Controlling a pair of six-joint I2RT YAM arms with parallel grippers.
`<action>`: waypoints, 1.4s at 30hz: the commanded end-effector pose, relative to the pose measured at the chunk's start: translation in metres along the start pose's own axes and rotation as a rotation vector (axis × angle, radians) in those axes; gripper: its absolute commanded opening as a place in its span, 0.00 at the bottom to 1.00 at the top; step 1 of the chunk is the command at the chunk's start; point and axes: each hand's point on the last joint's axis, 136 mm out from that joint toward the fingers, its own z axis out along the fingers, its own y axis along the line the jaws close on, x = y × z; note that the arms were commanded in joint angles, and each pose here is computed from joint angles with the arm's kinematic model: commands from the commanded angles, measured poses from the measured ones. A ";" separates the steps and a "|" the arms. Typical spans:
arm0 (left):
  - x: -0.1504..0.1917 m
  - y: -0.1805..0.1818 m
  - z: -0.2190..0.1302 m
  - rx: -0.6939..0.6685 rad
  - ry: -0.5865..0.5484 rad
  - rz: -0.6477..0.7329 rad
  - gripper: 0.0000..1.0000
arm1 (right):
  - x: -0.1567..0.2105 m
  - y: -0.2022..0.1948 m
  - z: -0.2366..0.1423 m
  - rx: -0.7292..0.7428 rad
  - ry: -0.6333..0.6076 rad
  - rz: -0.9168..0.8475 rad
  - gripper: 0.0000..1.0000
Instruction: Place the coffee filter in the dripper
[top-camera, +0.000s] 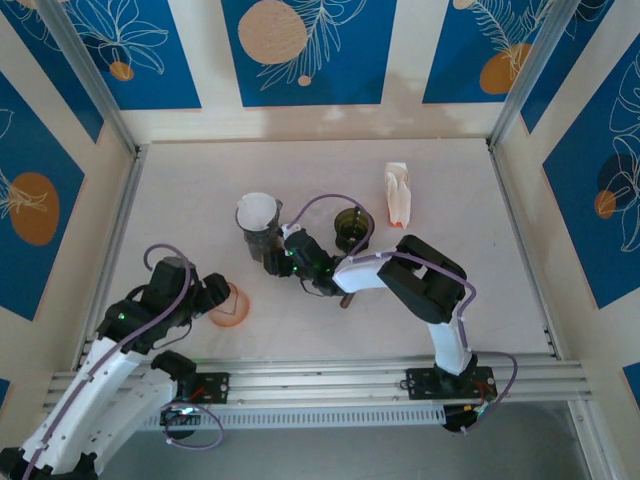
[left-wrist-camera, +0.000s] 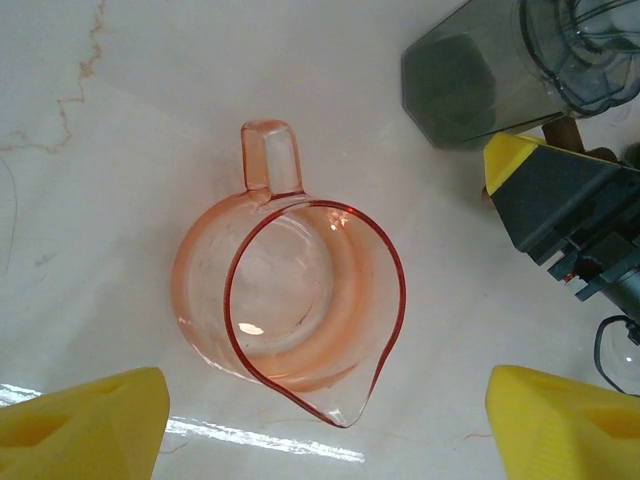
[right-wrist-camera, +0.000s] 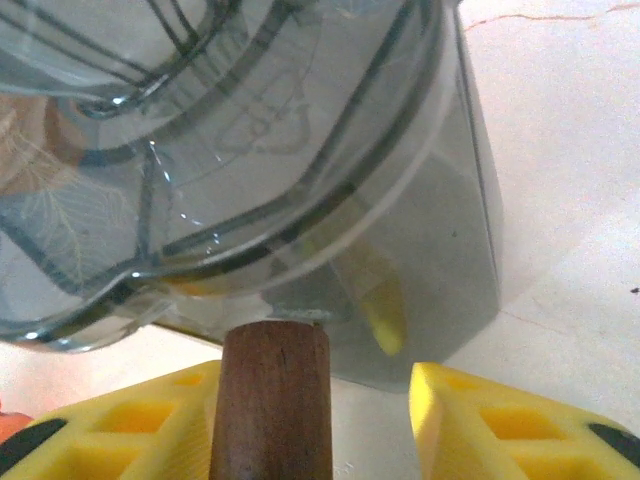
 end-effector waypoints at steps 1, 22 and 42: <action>0.006 0.008 0.002 -0.022 0.019 -0.024 0.83 | 0.002 0.003 -0.011 -0.009 -0.005 0.002 0.53; -0.003 0.027 0.041 -0.224 0.024 0.034 0.67 | 0.002 0.055 -0.142 -0.046 -0.085 -0.061 0.58; 0.029 -0.001 0.068 -0.120 0.186 0.118 0.15 | -0.010 -0.013 -0.237 0.139 -0.196 0.031 0.60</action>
